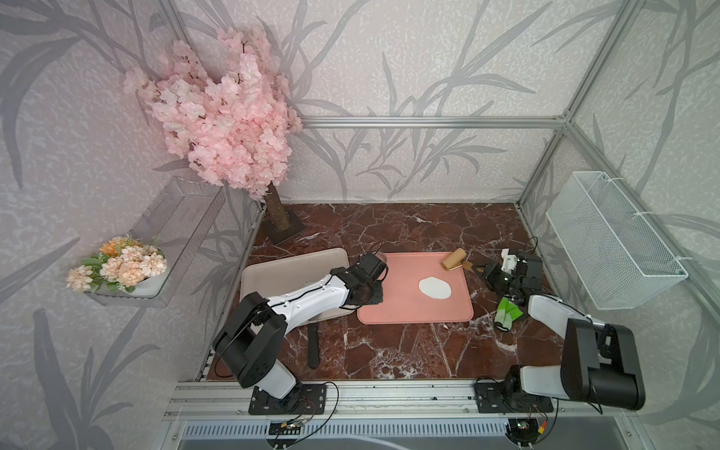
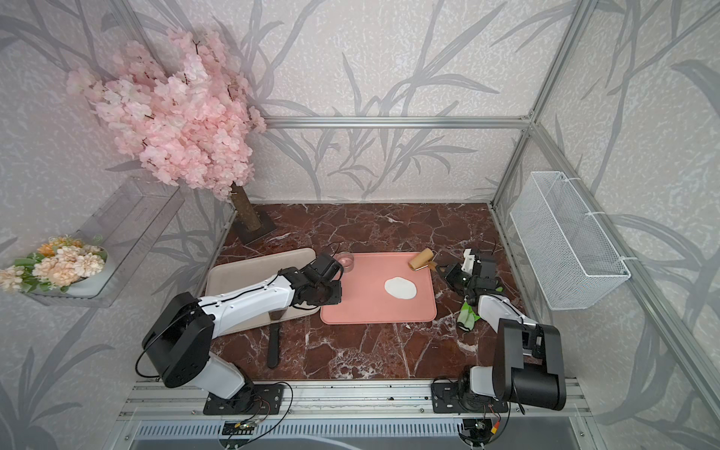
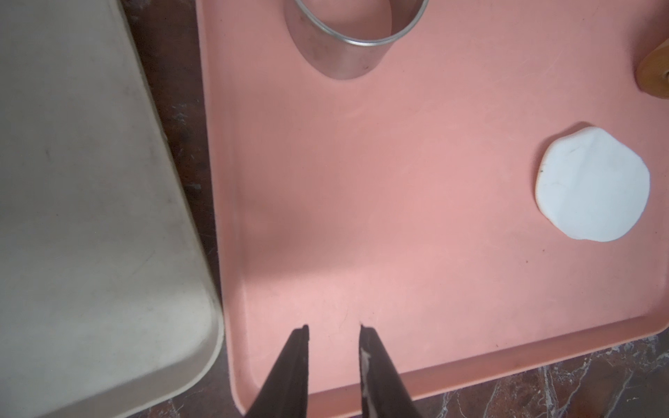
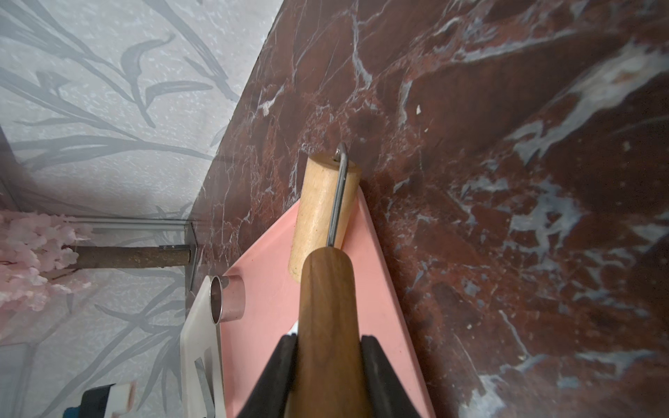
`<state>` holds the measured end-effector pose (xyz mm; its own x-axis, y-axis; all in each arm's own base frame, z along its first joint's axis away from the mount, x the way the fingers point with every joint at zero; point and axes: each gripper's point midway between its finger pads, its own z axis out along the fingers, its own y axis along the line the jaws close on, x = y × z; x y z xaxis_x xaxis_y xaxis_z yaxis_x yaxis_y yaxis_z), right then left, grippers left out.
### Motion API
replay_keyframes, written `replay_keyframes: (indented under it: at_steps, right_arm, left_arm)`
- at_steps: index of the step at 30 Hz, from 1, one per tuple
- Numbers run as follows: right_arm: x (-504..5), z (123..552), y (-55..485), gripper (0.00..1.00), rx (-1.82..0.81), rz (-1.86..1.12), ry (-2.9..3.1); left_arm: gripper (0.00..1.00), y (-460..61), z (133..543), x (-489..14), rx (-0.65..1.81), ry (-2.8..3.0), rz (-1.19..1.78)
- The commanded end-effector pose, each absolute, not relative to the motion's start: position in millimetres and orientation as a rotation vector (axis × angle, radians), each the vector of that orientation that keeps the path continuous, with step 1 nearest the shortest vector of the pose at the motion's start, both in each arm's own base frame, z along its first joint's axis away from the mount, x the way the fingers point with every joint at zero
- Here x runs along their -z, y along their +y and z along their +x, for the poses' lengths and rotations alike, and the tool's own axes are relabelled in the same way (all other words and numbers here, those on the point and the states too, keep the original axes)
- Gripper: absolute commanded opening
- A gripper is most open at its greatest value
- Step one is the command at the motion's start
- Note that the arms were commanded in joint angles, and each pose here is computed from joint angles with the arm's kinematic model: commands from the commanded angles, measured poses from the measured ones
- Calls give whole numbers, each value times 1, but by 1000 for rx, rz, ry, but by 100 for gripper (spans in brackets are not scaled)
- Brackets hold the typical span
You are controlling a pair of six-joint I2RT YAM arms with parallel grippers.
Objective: Roll out the dumpling wrappers from the dough
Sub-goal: Place the rolling pin on the work surface.
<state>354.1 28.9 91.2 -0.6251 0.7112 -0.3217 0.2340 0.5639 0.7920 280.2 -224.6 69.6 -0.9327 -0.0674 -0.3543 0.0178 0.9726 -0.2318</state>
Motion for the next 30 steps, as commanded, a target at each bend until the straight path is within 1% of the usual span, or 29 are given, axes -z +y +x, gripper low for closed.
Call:
replay_keyframes:
  at_steps: [1,5,7,10,16,30]
  right_arm:
    - [-90,356,17,29,-968,808,2094]
    - [-86,355,19,33,-994,802,2085]
    - [-83,355,22,30,-1022,786,2089]
    - [-80,353,30,31,-1080,760,2090]
    - [-65,346,35,40,-1116,774,2103]
    - [-63,341,30,56,-1072,783,2119]
  left_arm:
    - [27,-217,276,-66,295,2773,-52]
    - [27,-217,276,-65,291,2777,-55]
    - [27,-217,276,-65,289,2779,-59]
    - [27,-217,276,-64,288,2782,-63]
    - [27,-219,276,-60,292,2792,-67]
    - [27,-218,275,-57,284,2799,-61]
